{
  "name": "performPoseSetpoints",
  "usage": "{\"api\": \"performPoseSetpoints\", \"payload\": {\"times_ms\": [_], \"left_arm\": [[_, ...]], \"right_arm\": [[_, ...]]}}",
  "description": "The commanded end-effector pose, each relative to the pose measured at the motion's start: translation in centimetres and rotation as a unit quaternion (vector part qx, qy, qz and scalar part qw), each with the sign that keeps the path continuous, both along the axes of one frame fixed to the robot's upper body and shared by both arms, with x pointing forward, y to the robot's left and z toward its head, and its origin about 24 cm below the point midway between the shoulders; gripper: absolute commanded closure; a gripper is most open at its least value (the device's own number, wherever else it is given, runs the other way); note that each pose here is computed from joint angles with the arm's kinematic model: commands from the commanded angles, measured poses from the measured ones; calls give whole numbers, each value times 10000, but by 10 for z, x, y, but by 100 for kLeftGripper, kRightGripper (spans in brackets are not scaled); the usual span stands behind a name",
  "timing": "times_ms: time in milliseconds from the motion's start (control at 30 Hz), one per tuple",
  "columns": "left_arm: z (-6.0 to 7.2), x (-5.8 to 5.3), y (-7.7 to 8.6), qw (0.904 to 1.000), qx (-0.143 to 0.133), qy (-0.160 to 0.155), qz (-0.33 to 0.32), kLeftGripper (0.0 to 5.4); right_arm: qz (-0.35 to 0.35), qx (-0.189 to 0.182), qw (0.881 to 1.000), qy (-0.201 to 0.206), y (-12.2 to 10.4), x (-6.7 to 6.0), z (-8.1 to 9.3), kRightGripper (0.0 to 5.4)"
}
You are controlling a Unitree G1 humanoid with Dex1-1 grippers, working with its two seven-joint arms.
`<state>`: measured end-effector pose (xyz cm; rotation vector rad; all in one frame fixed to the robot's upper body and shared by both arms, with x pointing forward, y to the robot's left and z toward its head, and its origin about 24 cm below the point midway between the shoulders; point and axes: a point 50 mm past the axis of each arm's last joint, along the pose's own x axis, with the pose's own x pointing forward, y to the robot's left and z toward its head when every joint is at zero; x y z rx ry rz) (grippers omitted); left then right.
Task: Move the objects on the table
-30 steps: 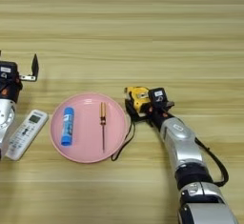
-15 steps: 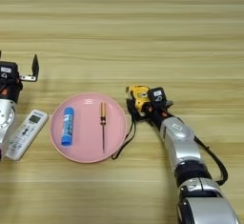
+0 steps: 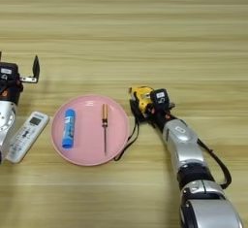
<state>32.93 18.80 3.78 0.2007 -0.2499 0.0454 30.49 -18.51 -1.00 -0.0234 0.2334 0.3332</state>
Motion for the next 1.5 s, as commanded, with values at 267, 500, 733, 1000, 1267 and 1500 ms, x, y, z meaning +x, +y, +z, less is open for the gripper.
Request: {"api": "performPoseSetpoints", "payload": {"times_ms": [267,500,733,1000,1267,1500], "left_arm": [[4,4,-2,10000,52,-30,-32,0],[4,4,-1,10000,56,-24,-28,0],[4,3,-1,10000,57,-34,-22,0],[4,3,-1,10000,60,-24,-28,0],[4,4,-2,10000,54,-19,-27,0],[4,4,-3,10000,52,-17,-34,0]], "right_arm": [[189,43,9933,-1139,5,1,32,119],[341,68,9882,-1493,14,8,51,119],[1047,116,9774,-1832,36,-1,67,119],[2082,69,9562,-2055,58,-26,73,119],[2722,-235,9472,-1675,69,-38,53,119],[2920,-461,9429,-1533,74,-41,45,119]]}}
